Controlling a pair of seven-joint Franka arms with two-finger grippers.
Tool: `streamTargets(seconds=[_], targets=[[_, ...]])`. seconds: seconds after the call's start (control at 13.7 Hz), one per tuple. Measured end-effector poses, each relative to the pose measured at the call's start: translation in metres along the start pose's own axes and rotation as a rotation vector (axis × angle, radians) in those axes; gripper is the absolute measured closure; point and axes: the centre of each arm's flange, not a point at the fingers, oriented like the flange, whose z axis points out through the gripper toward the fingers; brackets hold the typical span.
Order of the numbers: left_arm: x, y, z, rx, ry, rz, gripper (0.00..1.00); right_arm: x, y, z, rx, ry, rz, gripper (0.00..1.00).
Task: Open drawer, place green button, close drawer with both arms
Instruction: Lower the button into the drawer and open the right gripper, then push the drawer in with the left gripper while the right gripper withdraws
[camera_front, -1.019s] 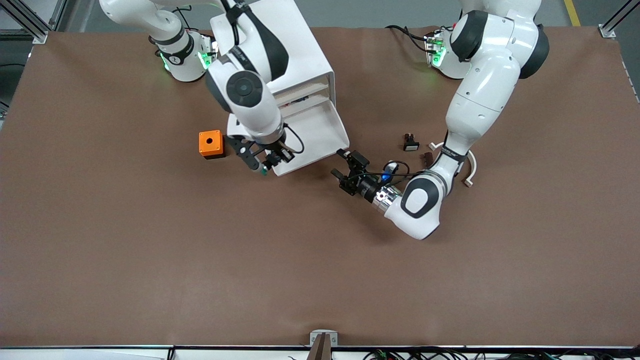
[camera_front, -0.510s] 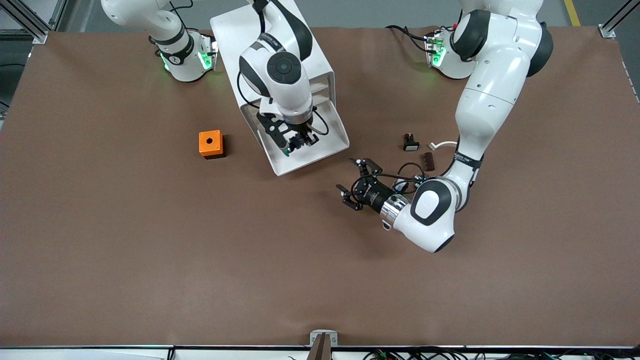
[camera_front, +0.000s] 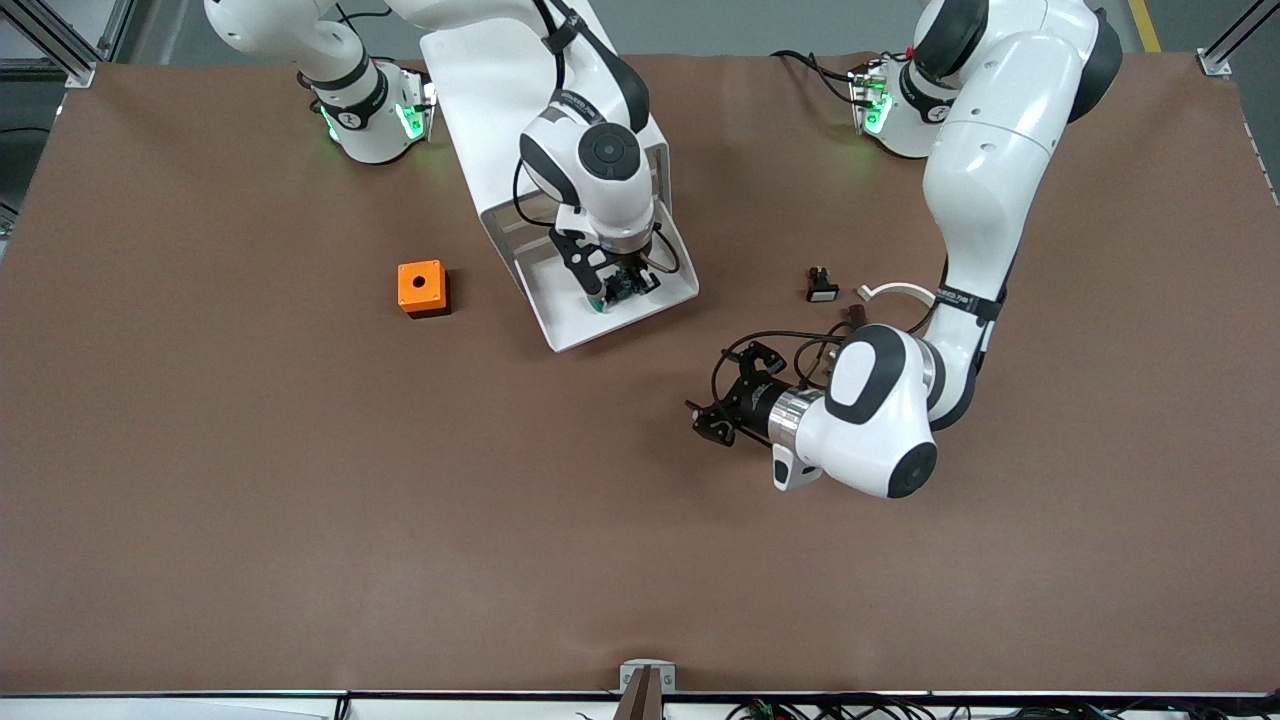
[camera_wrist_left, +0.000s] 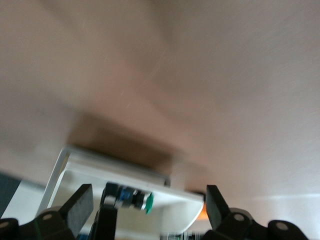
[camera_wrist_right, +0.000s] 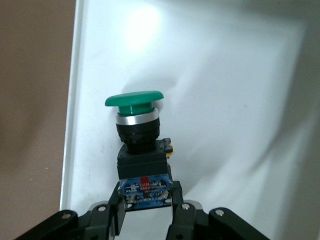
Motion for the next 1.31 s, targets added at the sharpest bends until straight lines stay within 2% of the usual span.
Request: streamTargets(seconds=[0.22,0.44,0.51,0.58,0.8,1.02,1.16,1.31], targets=[[-0.013,0.009,-0.008,-0.034,0.194,0.079,0.00,0.002,-0.007,-0.008,0.015,-0.003,0.015,0.36],[-0.025,0.016,-0.011,-0.058,0.319,0.145,0.00,0.022,-0.026,-0.037,-0.012,0.004,0.021,0.06],[-0.029,0.017,-0.013,-0.058,0.365,0.176,0.00,0.037,-0.036,-0.052,-0.025,0.004,-0.001,0.00],[-0.035,0.018,-0.013,-0.045,0.412,0.204,0.00,0.056,-0.045,-0.068,-0.042,0.003,-0.043,0.00],[-0.061,0.022,0.008,-0.003,0.518,0.286,0.00,0.133,-0.060,-0.114,-0.104,-0.019,-0.288,0.00],[-0.084,0.028,0.035,0.000,0.605,0.357,0.00,0.238,-0.053,-0.159,-0.117,-0.062,-0.520,0.00],[-0.098,0.027,0.053,0.013,0.627,0.373,0.00,0.316,-0.034,-0.192,-0.105,-0.075,-0.647,0.00],[-0.112,0.026,0.073,0.037,0.632,0.398,0.00,0.380,-0.007,-0.221,-0.121,-0.061,-0.767,0.00]])
